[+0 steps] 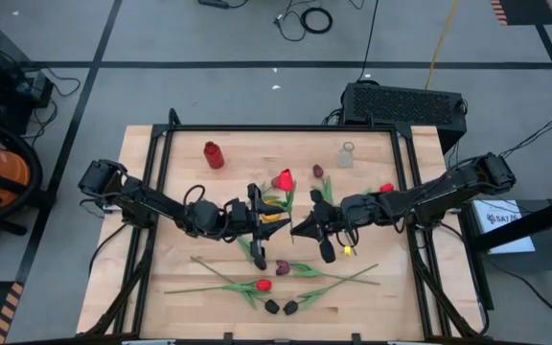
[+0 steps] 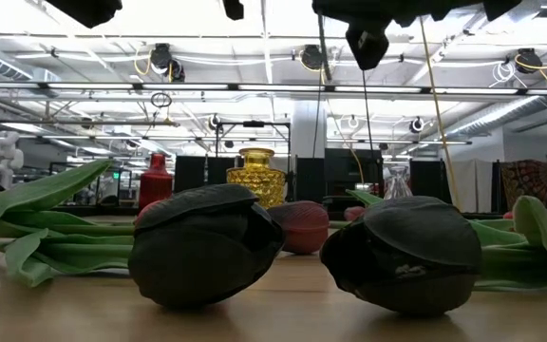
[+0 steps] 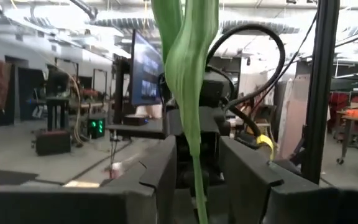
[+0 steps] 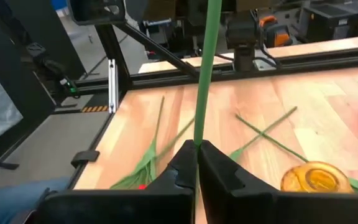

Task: Sort flowers into vase by color
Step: Put the top left red flower into the red vase

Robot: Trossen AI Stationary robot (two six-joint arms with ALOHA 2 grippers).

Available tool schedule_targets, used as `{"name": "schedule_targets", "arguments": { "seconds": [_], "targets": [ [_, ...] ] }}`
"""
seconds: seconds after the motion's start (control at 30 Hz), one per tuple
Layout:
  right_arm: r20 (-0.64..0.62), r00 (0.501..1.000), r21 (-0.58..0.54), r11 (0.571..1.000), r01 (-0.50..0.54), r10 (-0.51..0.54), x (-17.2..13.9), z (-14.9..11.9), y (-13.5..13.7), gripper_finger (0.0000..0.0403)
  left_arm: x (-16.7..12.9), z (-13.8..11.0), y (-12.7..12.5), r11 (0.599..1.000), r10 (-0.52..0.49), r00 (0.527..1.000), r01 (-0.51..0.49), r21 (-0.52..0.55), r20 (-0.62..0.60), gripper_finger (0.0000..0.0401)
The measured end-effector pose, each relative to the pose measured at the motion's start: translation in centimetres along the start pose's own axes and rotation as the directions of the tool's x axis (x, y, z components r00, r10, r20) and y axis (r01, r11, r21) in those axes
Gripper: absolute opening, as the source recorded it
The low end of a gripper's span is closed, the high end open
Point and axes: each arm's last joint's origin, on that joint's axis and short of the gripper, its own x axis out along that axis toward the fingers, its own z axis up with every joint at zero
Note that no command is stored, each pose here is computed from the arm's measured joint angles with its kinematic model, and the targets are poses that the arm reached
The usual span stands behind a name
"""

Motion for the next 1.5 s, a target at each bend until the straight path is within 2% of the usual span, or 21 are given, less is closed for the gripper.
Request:
{"name": "schedule_targets", "arguments": {
  "seconds": [0.13, 0.37, 0.83, 0.93, 1.07, 1.23, 1.4, 1.5],
  "targets": [
    [-0.016, 1.000, 0.021, 1.000, 0.010, -0.010, 0.0, -0.1, -0.2, 0.0000, 0.2, 0.0, 0.3, 0.999, 0.004, 0.997, -0.007, -0.033, -0.077, 0.0129],
    [-0.033, 0.999, 0.035, 0.999, 0.029, -0.028, 0.0, -0.2, -0.6, 0.0000, 1.3, 0.4, -0.1, 0.999, -0.039, 0.982, 0.037, -0.011, -0.183, 0.0129],
    [-0.065, 0.997, 0.037, 0.999, 0.039, -0.037, 0.0, -0.5, -0.7, 0.0000, 1.3, 1.0, 0.1, 1.000, 0.015, 0.977, -0.013, 0.011, -0.212, 0.0129],
    [-0.065, 0.997, 0.037, 0.999, 0.039, -0.037, 0.0, -0.6, -0.7, 0.0000, 1.1, 1.4, 0.2, 1.000, 0.018, 0.973, -0.014, 0.016, -0.228, 0.0117],
    [-0.065, 0.997, 0.037, 0.999, 0.039, -0.037, 0.0, -0.6, -0.7, 0.0002, 0.8, 2.0, 0.4, 0.999, 0.021, 0.967, -0.027, -0.018, -0.253, 0.0078],
    [-0.065, 0.997, 0.087, 0.995, 0.040, -0.035, 0.0, -0.6, -0.7, 0.0025, 0.6, 2.2, 0.4, 0.999, 0.025, 0.962, -0.031, -0.017, -0.270, 0.0015],
    [-0.067, 0.997, 0.118, 0.992, 0.040, -0.032, 0.0, -0.6, -0.6, 0.0073, 0.6, 2.1, 0.6, 0.998, 0.027, 0.960, -0.041, -0.044, -0.277, 0.0016],
    [-0.076, 0.997, 0.144, 0.989, 0.045, -0.034, 0.0, -0.6, -0.7, 0.0109, 0.3, 2.6, 1.0, 0.998, -0.015, 0.949, -0.006, -0.065, -0.313, 0.0016]
  ]
}}
